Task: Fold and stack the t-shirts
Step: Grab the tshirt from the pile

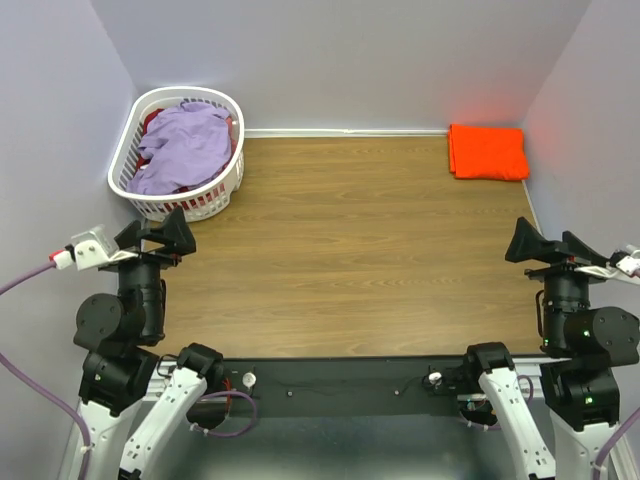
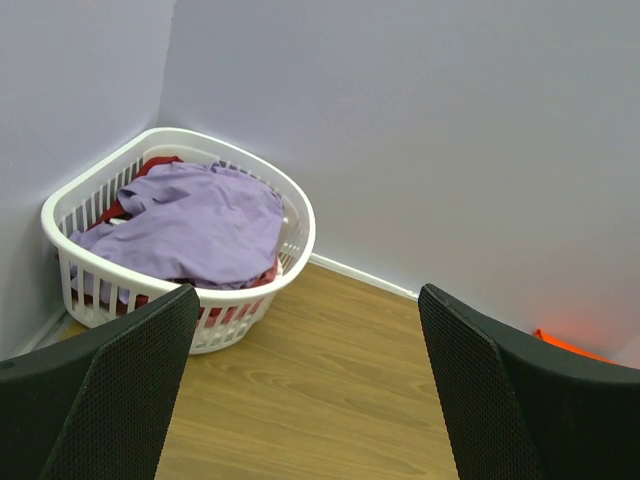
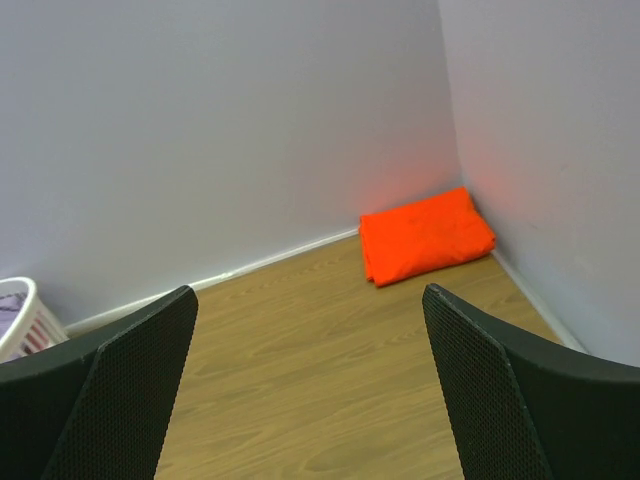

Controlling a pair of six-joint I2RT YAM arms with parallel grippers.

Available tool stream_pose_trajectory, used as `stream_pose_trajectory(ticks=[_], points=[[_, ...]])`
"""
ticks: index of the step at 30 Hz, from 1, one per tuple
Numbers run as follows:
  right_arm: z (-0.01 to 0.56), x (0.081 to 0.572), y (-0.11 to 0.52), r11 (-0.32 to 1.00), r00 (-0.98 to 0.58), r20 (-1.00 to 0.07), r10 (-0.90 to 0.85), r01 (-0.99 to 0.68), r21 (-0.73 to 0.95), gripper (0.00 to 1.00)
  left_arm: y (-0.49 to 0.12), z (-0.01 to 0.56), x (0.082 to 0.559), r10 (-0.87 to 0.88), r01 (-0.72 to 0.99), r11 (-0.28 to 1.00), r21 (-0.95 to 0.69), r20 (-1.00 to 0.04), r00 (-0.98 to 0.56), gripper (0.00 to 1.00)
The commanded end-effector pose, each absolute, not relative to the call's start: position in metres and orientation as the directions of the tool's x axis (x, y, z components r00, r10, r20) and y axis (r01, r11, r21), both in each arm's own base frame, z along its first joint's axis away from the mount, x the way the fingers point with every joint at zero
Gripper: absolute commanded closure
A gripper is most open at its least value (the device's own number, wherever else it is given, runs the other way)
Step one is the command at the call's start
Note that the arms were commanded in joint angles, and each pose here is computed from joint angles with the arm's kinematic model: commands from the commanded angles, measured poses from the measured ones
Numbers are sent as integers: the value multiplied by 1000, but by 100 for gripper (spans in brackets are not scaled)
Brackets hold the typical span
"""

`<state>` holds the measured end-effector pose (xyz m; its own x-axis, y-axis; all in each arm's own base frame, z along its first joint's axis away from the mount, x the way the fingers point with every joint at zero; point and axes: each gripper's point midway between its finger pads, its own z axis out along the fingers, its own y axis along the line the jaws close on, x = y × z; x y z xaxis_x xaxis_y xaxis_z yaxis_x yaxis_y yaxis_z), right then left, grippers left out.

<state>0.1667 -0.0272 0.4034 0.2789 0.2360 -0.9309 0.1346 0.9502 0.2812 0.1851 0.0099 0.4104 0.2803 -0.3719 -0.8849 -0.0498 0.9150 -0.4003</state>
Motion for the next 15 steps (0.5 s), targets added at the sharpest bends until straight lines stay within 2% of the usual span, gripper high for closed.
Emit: stream_pose_trajectory(ticks=[1, 4, 12, 15], points=[[393, 174, -5, 930, 245, -903, 352, 19, 367, 0, 6, 400, 203, -370, -86, 912, -400, -896, 245, 2], [375, 186, 19, 912, 160, -898, 411, -77, 404, 0, -6, 391, 225, -372, -86, 916, -392, -910, 184, 2], [337, 198, 34, 901, 60, -902, 428, -112, 420, 0, -67, 349, 319, -360, -55, 933, -356, -928, -95, 2], [323, 200, 38, 899, 31, -903, 428, -117, 422, 0, -79, 344, 354, -377, -89, 926, -368, -916, -138, 2]])
